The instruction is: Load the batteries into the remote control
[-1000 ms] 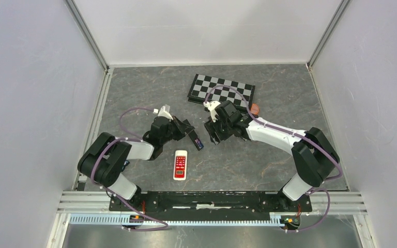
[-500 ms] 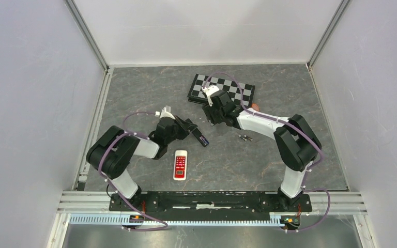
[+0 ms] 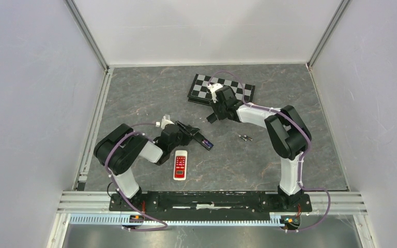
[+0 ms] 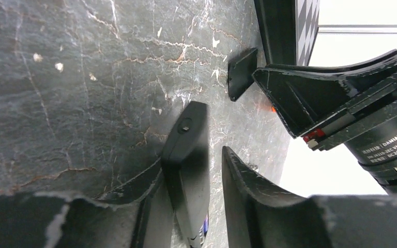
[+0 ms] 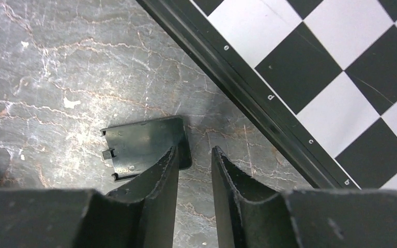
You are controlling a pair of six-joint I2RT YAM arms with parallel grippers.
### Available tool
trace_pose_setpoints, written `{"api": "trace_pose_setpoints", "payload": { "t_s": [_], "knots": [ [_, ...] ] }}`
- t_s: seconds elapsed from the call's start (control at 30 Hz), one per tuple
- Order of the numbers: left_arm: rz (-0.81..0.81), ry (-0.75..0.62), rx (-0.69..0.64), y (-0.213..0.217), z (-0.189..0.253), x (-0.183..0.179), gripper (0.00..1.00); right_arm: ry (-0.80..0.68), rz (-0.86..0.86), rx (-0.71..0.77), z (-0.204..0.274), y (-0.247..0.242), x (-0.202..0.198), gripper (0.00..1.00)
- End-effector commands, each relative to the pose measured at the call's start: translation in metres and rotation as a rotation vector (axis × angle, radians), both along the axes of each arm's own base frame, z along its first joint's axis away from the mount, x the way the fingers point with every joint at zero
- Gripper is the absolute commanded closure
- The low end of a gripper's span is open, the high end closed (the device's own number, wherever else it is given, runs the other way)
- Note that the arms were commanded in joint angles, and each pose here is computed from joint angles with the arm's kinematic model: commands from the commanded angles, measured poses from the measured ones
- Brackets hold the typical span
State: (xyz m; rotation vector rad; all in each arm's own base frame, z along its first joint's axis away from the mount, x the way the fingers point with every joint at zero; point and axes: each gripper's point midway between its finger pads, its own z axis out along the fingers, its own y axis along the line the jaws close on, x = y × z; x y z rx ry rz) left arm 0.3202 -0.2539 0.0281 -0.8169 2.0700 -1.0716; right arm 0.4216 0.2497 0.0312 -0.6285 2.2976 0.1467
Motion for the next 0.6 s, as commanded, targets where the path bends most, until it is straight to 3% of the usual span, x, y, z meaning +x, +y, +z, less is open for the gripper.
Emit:
{"api": "trace_pose_setpoints", "payload": {
  "t_s": [0.0,0.2,0.43,0.57],
  "knots": [
    [0.062,0.11,-0.019,0.01,-0.025,-0.016,0.54,-0.035,0.094,-0.002,0.01,0.013,0.012,0.66],
    [0.091,0.176,-0.041,0.016,-0.03,-0.028,0.35,-0.002,0.14,-0.01,-0.002,0.016,0.011,0.7],
    [0.069,0.314,0.148,0.025,-0.029,-0.044,0.16,0.024,0.139,-0.026,-0.013,0.014,0.008,0.89],
    [0.048,0.395,0.205,0.029,-0.037,-0.057,0.11,0.013,0.113,-0.005,-0.008,0.013,0.009,1.0]
  ]
}}
